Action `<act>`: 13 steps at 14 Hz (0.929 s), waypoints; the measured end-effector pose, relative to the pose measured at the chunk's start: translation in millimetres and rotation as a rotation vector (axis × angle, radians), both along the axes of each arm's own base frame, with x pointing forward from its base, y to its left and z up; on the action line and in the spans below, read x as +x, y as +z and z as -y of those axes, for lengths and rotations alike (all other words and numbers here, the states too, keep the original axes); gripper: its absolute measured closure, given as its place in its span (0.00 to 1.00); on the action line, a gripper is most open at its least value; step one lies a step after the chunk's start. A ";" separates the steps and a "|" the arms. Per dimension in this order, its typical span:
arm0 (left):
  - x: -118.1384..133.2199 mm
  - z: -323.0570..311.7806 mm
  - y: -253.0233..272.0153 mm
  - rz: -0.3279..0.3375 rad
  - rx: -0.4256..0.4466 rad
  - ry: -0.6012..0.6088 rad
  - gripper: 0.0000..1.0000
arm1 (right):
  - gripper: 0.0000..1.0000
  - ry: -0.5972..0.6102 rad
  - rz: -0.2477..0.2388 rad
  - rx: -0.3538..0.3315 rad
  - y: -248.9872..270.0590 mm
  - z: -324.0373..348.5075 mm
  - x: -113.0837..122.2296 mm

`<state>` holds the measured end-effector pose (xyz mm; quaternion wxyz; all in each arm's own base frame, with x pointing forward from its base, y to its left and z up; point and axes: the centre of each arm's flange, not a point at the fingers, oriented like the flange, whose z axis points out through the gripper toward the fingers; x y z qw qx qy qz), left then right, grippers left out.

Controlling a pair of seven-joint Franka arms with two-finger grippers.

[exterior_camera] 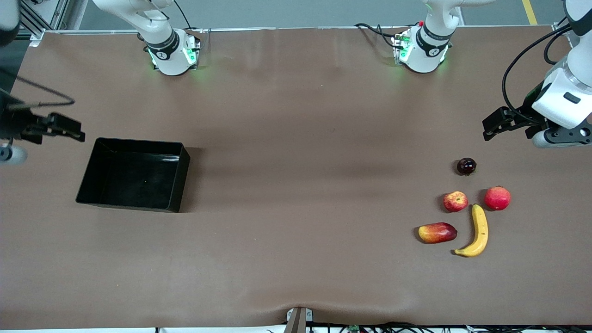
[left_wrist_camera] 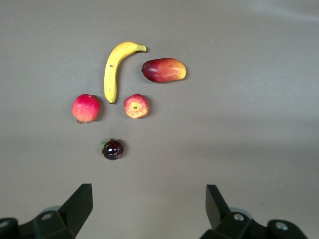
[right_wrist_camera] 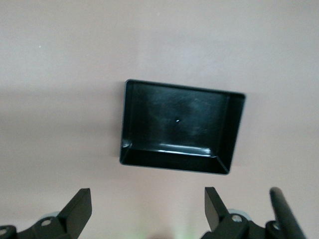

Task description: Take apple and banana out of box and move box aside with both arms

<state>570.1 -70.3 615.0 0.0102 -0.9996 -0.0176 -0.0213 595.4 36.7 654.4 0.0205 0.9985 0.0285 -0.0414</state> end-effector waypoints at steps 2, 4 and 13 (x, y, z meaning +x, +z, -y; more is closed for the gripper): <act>1.1 0.8 -0.8 -0.001 0.000 -0.001 0.00 | 0.00 0.008 0.003 0.004 1.6 17.9 -4.7; 1.6 -1.0 -1.4 -0.003 0.000 0.002 0.00 | 0.00 0.013 0.020 0.016 -9.3 49.5 -5.3; 2.0 -2.8 -0.1 0.000 -0.001 0.005 0.00 | 0.00 -0.022 0.082 0.041 -26.2 82.1 -59.4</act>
